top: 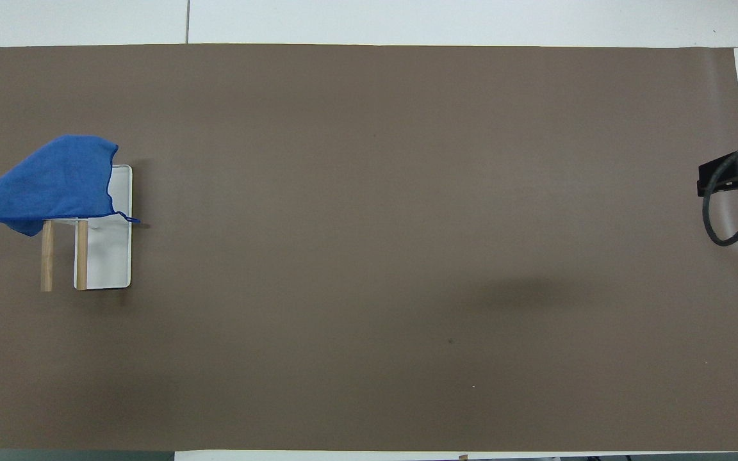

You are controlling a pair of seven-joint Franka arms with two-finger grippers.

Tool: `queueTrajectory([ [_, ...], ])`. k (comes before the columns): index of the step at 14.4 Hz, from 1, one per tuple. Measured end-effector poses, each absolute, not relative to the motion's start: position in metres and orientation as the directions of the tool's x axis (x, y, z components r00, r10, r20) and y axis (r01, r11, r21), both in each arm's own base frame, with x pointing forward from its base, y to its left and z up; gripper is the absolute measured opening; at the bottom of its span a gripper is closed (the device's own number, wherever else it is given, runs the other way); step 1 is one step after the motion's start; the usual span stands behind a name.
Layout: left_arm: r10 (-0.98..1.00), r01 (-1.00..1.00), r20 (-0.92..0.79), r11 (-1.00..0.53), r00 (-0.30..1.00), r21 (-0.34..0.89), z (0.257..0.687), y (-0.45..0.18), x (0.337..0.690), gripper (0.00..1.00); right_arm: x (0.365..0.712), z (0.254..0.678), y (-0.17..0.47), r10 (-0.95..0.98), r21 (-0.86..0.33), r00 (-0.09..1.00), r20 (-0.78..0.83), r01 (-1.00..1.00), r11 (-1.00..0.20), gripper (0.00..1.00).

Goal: Right arm passes towel to left arm to hang
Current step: 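Carry the towel with the left gripper over the wooden rack, then lower the towel onto the rack bar with the left gripper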

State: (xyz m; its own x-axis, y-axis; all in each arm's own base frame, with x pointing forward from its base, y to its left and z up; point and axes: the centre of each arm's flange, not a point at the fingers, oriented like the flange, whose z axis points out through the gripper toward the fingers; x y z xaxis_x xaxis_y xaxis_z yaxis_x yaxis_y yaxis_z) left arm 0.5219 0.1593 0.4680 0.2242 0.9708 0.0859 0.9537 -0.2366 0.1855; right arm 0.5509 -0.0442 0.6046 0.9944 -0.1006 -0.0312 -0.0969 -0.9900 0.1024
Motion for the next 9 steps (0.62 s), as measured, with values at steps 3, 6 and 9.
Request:
queueTrajectory([
  [3,0.959,0.946,0.082,-0.281,0.271,0.162,0.452,0.156,0.515,0.03,0.549,0.604,-0.036,-0.086,0.102,0.996,-0.031,-0.083,-0.991,1.0],
  [6,0.956,0.94,0.093,-0.293,0.28,0.176,0.45,0.154,0.516,0.03,0.549,0.604,-0.034,-0.083,0.093,0.996,-0.035,-0.08,-0.992,1.0],
  [9,0.952,0.934,0.105,-0.302,0.286,0.191,0.455,0.153,0.519,0.31,0.544,0.604,-0.03,-0.086,0.057,0.994,-0.071,-0.082,-0.995,1.0],
])
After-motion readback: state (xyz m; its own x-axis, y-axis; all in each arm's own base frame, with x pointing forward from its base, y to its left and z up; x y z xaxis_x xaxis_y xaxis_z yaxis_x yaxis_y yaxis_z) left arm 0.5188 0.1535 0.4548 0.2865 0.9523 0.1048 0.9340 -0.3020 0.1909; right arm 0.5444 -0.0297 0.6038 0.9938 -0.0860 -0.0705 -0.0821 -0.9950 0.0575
